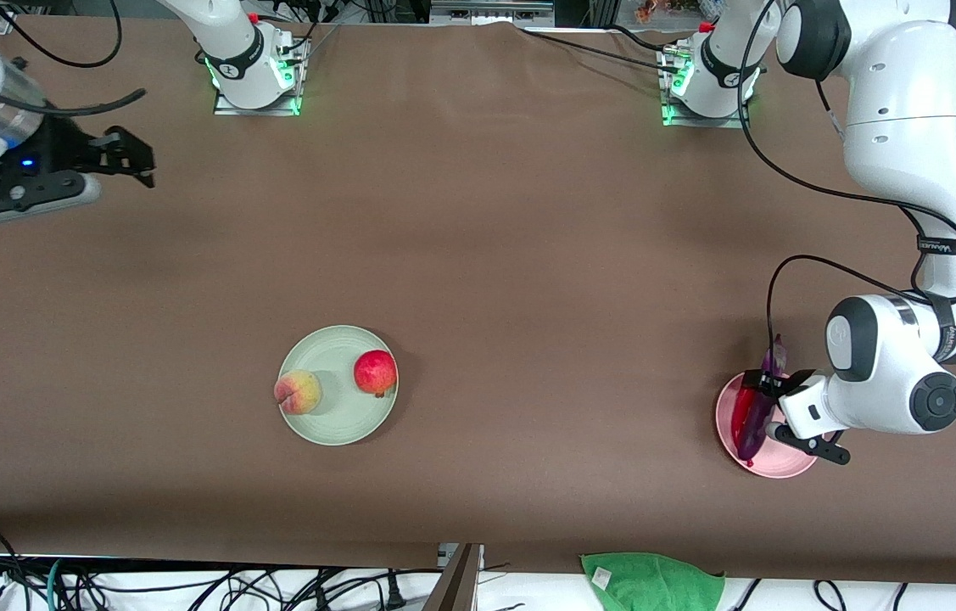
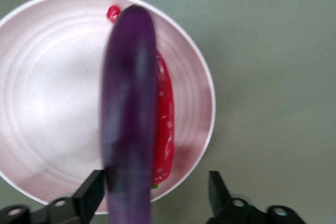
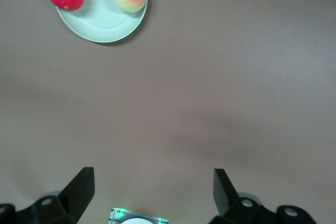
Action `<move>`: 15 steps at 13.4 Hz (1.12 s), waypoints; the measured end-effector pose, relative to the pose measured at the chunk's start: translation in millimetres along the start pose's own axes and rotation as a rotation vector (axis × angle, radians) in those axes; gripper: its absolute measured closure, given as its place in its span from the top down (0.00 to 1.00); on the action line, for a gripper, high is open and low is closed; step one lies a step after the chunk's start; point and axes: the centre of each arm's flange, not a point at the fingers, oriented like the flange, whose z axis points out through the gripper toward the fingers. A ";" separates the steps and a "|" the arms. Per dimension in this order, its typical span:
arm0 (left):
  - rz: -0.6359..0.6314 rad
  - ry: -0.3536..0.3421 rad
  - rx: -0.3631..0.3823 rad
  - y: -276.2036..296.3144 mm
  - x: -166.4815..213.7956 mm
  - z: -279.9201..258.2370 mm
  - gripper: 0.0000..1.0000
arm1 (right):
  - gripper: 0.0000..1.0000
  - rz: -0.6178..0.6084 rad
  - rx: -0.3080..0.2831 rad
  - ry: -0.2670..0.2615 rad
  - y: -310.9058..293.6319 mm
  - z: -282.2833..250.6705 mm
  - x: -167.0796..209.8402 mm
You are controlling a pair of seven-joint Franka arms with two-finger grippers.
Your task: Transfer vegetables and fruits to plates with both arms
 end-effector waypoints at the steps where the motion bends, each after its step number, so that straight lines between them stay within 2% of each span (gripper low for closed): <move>1: 0.007 0.004 -0.001 3.5 2.4 -14.5 1.00 | 1.00 0.001 -0.007 0.004 2.2 -2.1 2.3; 4: 0.013 0.009 -0.001 6.8 1.6 -45.6 1.00 | 1.00 0.010 -0.056 0.018 11.1 -9.4 8.2; 7: 0.019 0.021 0.000 11.5 -2.6 -73.6 1.00 | 1.00 0.051 -0.033 0.059 31.0 -26.2 4.6; 9: 0.023 0.084 0.021 17.0 -11.5 -126.1 1.00 | 1.00 0.049 -0.023 0.061 29.7 -26.5 5.4; 12: 0.016 0.196 0.057 27.3 -51.0 -230.4 1.00 | 1.00 0.046 -0.006 0.049 27.5 -18.6 11.1; 15: -0.041 0.241 0.090 37.1 -106.6 -297.8 1.00 | 1.00 0.044 0.005 0.039 26.7 -10.9 16.8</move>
